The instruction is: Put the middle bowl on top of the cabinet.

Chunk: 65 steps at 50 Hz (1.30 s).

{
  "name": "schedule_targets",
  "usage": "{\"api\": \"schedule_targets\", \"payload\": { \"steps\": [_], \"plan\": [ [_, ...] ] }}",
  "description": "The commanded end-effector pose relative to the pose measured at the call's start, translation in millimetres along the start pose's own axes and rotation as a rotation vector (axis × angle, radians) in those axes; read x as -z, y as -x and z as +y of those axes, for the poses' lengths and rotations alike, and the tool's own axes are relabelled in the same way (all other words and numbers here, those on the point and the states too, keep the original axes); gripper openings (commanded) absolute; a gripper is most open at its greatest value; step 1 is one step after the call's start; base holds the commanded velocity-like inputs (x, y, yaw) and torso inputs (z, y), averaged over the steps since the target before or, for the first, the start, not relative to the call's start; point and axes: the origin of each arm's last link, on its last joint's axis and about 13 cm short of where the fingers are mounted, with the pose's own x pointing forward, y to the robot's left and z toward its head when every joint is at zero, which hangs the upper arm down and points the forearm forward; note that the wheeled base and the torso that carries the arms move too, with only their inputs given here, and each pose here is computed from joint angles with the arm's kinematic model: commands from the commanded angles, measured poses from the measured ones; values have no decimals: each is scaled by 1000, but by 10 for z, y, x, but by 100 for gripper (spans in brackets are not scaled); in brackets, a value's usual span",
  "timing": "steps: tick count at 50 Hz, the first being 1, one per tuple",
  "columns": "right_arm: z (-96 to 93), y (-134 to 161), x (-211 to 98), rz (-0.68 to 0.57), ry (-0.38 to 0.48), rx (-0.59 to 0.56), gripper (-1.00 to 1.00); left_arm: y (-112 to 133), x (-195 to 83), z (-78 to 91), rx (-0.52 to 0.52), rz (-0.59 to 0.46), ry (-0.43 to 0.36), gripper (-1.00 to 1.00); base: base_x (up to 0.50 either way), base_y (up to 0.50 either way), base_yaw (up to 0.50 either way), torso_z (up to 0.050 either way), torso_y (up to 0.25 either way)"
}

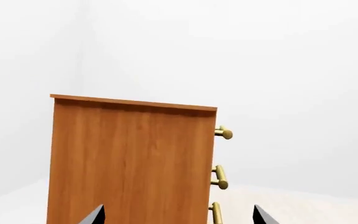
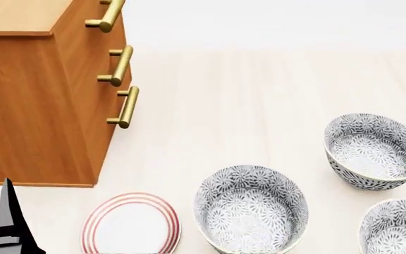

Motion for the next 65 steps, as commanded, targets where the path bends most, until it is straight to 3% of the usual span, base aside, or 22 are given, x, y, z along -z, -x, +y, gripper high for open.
{"api": "schedule_targets", "payload": {
  "steps": [1, 9, 22, 31, 34, 35, 37, 38, 40, 44, 47, 54, 62, 65],
  "plan": [
    [-11, 4, -9, 3, 11, 18, 100, 1, 2, -1, 0, 6, 3, 100, 0, 0, 0, 0, 0],
    [-25, 5, -16, 1, 12, 22, 100, 4, -5, 1, -2, 6, 5, 100, 0, 0, 0, 0, 0],
    [-30, 3, -28, -3, 19, 25, 100, 5, 3, -2, -4, 8, 8, 100, 495, 0, 0, 0, 0],
    [-16, -1, -40, -3, 10, 27, 100, 29, 77, 1, -71, 121, 60, 100, 56, 0, 0, 0, 2],
    [-34, 5, -60, -17, 6, 43, 100, 68, 112, 3, -49, 106, 122, 100, 0, 0, 0, 0, 0],
    [-39, 4, -64, -21, 0, 53, 100, 90, 146, 8, -99, 127, 148, 100, 0, 0, 0, 0, 0],
    [-37, -6, -56, -23, -5, 58, 100, 110, 150, 14, -111, 194, 302, 100, 0, 0, 0, 0, 0],
    [-26, -23, -50, -25, -9, 61, 100, 136, 120, -6, -58, 266, 380, 100, 0, 0, 0, 0, 0],
    [-18, -36, -33, -25, -17, 65, 100, 156, 121, -40, -53, 319, 397, 100, 0, 0, 0, 0, 0],
    [-15, -48, -36, -28, -26, 73, 100, 259, 137, -189, -30, 437, 364, 100, 0, 0, 0, 0, 0],
    [0, -54, -23, -32, -28, 76, 100, 330, 150, -271, -27, 440, 321, 100, 0, 0, 0, 0, 0],
    [17, -25, -18, -29, -33, 71, 100, 657, -62, -413, -49, 501, 316, 100, 0, 0, 0, 0, 0],
    [-39, 43, -77, -34, -38, 81, 100, 905, -141, -645, 73, 548, 296, 100, 0, 0, 0, 0, 0],
    [-48, 49, -90, -32, -41, 79, 100, 905, -106, -751, 116, 613, 354, 100, 0, 0, 0, 0, 0]
  ]
}}
